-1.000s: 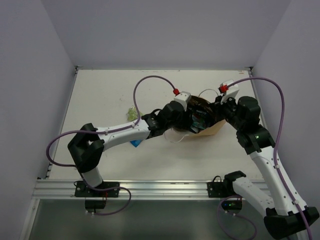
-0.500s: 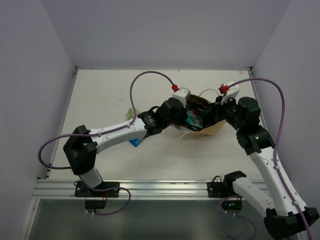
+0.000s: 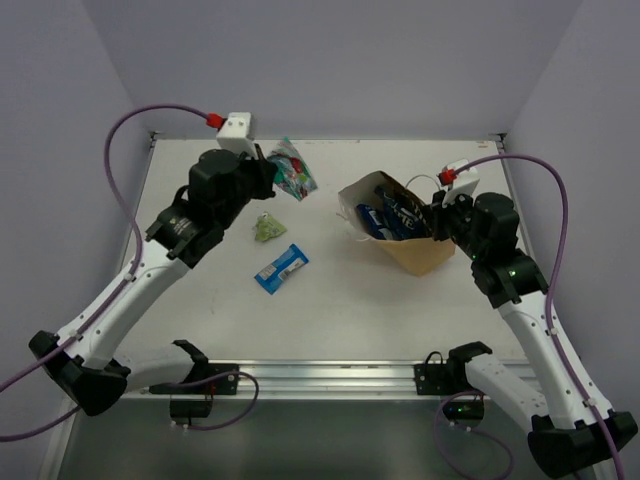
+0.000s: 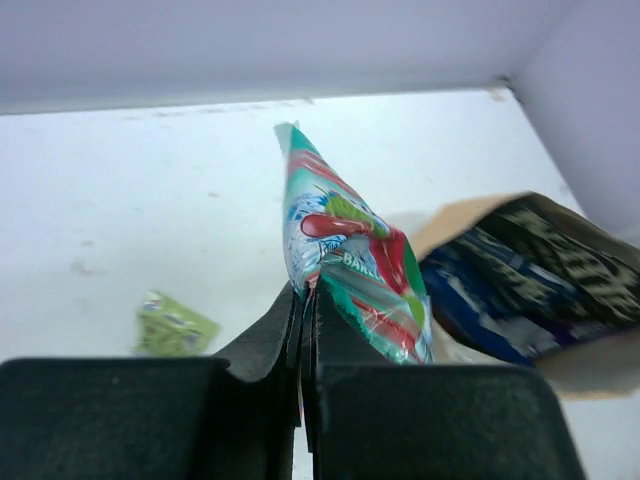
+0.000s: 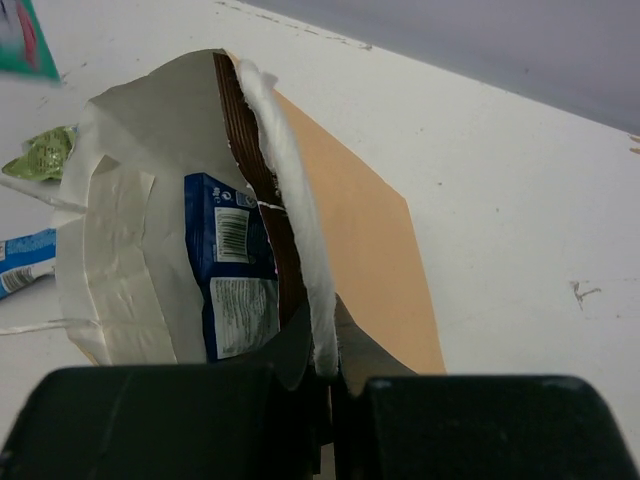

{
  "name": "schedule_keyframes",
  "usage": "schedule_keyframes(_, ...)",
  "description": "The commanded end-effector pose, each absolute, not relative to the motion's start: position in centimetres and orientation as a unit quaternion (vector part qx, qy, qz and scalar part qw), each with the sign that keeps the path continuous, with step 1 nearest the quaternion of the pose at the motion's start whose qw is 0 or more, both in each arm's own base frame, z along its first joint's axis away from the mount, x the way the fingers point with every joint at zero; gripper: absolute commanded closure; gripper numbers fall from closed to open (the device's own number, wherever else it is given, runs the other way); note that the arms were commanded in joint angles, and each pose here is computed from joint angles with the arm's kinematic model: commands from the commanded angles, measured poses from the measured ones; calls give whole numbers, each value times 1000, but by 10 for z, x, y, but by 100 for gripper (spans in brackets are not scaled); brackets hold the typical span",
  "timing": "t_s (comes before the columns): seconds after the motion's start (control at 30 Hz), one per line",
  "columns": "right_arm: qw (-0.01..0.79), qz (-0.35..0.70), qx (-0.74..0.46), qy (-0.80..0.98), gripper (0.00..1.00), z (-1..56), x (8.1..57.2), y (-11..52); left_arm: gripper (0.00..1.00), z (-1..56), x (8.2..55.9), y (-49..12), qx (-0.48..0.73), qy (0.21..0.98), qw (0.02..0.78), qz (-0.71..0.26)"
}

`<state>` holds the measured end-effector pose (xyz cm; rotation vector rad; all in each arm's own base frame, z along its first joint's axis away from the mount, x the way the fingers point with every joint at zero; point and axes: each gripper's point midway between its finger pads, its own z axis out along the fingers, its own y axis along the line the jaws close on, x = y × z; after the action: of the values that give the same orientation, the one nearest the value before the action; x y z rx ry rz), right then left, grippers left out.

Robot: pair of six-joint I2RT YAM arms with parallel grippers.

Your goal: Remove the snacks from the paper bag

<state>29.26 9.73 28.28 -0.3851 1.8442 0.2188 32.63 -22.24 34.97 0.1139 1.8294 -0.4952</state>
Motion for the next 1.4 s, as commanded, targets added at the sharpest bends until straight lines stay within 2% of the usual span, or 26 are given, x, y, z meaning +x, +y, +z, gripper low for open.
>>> schedule_keyframes(0.0,598,83,-162,780,100,294,297,95,100,391,333,-167,24,760,632,-149)
schedule_keyframes(0.17,598,82,-164,780,100,297,297,95,100,383,363,-125,-2,762,643,-79)
schedule_keyframes(0.43,599,78,-166,779,100,297,296,93,100,328,448,-132,12,764,638,-91)
schedule_keyframes(0.57,598,83,-170,779,100,295,295,95,100,315,484,-113,5,754,653,-67)
schedule_keyframes(0.67,596,84,-171,780,100,294,295,96,100,301,494,-87,-17,752,658,-43)
schedule_keyframes(0.73,597,85,-173,778,100,295,294,96,93,277,486,-74,-44,768,637,-41)
schedule_keyframes(0.77,598,84,-174,778,100,295,294,96,84,266,482,-66,-58,776,627,-40)
schedule_keyframes(0.8,597,84,-178,777,100,294,293,96,70,265,473,-65,-68,775,626,-48)
schedule_keyframes(0.87,597,85,-181,777,100,294,293,97,52,235,453,-67,-67,795,600,-61)
schedule_keyframes(0.9,597,87,-184,776,100,294,292,98,35,232,445,-71,-71,798,593,-76)
schedule_keyframes(1.0,602,92,-195,769,100,299,289,102,20,238,415,-90,-50,808,573,-124)
schedule_keyframes(1.07,602,94,-202,767,100,301,288,104,19,243,397,-114,-25,818,552,-160)
schedule_keyframes(1.17,599,97,-214,766,100,302,287,110,27,270,364,-172,19,808,542,-230)
schedule_keyframes(1.37,594,95,-231,765,100,301,284,120,28,313,314,-284,53,785,497,-366)
